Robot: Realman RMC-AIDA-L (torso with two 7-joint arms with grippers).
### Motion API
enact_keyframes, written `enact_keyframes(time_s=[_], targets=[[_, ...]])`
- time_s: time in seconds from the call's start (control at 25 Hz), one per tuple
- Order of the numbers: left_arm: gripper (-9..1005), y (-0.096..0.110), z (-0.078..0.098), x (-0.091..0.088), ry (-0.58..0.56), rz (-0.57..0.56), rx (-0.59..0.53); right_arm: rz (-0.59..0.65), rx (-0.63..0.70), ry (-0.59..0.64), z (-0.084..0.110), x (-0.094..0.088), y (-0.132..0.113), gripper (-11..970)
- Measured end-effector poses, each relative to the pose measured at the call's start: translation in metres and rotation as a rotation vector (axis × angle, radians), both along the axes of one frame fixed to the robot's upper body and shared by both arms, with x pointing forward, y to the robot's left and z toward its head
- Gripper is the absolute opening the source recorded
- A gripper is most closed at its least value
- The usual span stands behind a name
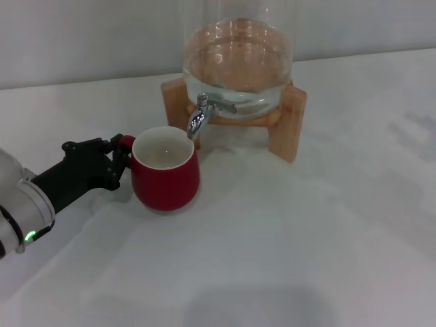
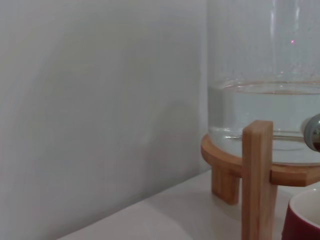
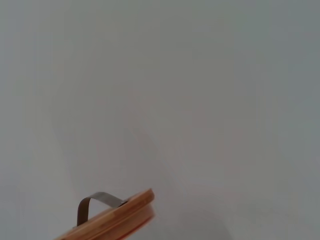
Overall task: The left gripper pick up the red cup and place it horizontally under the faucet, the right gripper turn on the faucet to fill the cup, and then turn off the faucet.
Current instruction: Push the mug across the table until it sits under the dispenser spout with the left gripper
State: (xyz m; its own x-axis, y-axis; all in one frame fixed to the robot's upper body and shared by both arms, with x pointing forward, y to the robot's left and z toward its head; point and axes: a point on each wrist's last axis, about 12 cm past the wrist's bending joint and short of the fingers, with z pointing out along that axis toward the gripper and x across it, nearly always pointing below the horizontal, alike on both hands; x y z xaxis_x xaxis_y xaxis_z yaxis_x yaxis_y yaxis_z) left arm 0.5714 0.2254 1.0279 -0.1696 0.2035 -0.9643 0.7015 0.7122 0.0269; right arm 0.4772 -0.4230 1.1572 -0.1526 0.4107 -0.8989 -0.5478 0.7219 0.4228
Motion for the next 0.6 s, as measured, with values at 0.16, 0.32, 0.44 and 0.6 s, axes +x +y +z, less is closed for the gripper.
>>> enact_keyframes(time_s=[0.16, 0.32, 0.44, 0.6], targets=[[127, -0.001, 0.003, 0.004, 0.011, -0.013, 0.005, 0.0, 0.0, 0.0, 0.0, 0.0, 0.0, 657], [127, -0.004, 0.005, 0.007, 0.018, -0.028, 0.007, 0.0, 0.0, 0.0, 0.0, 0.0, 0.0, 657], [127, -0.007, 0.007, 0.009, 0.024, -0.038, 0.004, -0.002, -0.001, 0.0, 0.0, 0.0, 0.0, 658], [127, -0.008, 0.009, 0.013, 0.043, -0.055, 0.007, -0.004, -0.001, -0.001, 0.0, 0.0, -0.001, 658]])
